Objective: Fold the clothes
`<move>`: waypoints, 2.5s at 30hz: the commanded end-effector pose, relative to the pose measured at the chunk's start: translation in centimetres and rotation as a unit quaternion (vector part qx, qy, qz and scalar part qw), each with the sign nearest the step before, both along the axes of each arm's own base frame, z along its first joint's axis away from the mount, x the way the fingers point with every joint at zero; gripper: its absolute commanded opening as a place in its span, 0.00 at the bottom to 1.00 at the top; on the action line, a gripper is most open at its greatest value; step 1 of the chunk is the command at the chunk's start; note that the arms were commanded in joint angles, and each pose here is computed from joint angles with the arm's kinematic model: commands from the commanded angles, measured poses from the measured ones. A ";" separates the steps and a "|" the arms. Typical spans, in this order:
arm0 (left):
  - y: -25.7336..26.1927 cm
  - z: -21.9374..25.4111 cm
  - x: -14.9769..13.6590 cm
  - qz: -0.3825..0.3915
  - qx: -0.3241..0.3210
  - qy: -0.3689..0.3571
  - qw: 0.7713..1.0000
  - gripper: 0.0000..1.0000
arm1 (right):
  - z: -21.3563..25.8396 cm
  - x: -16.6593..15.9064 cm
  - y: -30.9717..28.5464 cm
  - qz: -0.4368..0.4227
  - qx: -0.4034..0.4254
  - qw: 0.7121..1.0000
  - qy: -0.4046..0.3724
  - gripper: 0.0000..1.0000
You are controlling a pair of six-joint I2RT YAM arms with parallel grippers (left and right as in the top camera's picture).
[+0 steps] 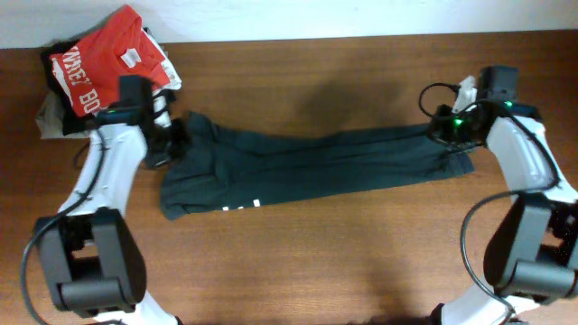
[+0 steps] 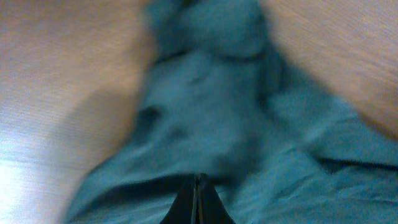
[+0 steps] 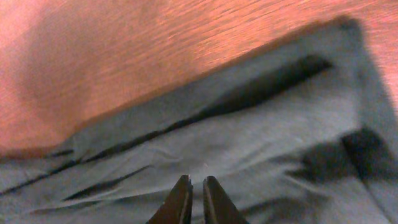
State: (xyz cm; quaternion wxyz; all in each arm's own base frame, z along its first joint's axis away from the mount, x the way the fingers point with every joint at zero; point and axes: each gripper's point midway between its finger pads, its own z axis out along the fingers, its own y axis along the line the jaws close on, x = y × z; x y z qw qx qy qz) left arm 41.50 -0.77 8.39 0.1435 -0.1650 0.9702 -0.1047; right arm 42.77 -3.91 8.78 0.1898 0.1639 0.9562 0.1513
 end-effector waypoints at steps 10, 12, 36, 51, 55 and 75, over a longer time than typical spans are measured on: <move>-0.6 -8.8 1.3 -0.024 0.040 0.055 0.997 0.01 | -9.1 0.1 -2.3 -0.013 -0.079 0.993 0.087 0.06; 1.1 -9.8 0.6 -0.006 0.053 0.076 0.996 0.01 | -10.4 -0.6 -3.1 -0.041 -0.096 0.988 0.112 0.04; 9.2 -5.4 -1.3 0.083 0.059 0.127 0.987 0.99 | -0.9 -2.1 -14.7 -0.059 0.007 0.998 -0.027 0.99; 8.5 -5.4 -1.9 0.078 0.041 0.140 0.986 0.99 | -9.7 -2.4 -6.0 0.078 0.106 0.990 0.048 0.99; 8.5 -5.4 -1.9 0.078 0.041 0.140 0.986 0.99 | -10.2 -2.7 -5.6 0.082 0.093 0.990 0.069 0.58; 8.4 -6.3 -2.2 0.078 0.041 0.142 0.986 0.99 | -0.6 0.3 8.5 0.095 -0.025 0.989 0.108 0.04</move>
